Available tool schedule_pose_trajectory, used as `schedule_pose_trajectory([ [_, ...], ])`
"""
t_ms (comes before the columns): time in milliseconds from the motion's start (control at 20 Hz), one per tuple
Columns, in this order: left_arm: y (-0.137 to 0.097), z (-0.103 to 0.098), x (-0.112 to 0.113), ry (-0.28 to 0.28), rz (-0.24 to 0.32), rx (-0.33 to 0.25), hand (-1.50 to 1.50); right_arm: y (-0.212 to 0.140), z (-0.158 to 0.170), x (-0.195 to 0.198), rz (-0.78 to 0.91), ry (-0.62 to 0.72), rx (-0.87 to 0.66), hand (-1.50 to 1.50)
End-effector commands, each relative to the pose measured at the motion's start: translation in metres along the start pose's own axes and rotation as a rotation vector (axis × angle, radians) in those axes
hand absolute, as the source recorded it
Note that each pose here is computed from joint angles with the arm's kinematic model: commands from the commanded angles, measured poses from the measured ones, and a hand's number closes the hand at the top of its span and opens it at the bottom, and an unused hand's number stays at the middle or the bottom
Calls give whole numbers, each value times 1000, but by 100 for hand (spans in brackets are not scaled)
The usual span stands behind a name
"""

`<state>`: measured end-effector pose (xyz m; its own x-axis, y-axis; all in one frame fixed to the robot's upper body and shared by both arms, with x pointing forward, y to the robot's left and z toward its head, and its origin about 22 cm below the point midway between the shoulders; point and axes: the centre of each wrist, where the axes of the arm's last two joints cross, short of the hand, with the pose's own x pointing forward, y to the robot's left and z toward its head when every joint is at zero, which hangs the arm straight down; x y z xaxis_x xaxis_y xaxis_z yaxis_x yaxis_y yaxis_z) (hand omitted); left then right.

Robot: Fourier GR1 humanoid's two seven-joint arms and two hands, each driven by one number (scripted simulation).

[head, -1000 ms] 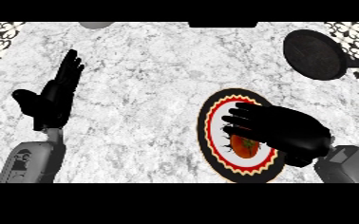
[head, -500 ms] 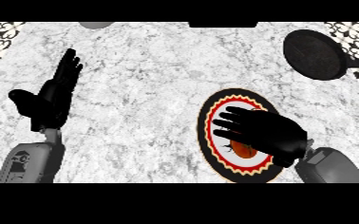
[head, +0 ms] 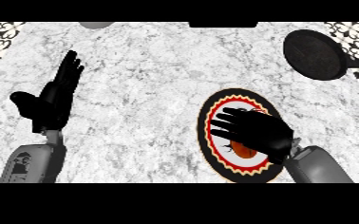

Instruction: Pick the tomato from the plate and place it in the pan

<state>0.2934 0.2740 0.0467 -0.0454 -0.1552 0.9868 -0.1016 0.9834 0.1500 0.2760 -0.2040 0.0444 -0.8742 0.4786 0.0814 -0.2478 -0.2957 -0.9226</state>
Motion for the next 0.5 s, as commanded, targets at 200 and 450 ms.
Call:
schedule_pose_trajectory([
  [200, 1, 11, 2, 3, -17, -6, 0, 3, -8, 14, 82, -132, 38, 150],
  [450, 2, -2, -2, -1, -15, -4, 0, 12, -23, 2, 75, -151, 5, 150],
])
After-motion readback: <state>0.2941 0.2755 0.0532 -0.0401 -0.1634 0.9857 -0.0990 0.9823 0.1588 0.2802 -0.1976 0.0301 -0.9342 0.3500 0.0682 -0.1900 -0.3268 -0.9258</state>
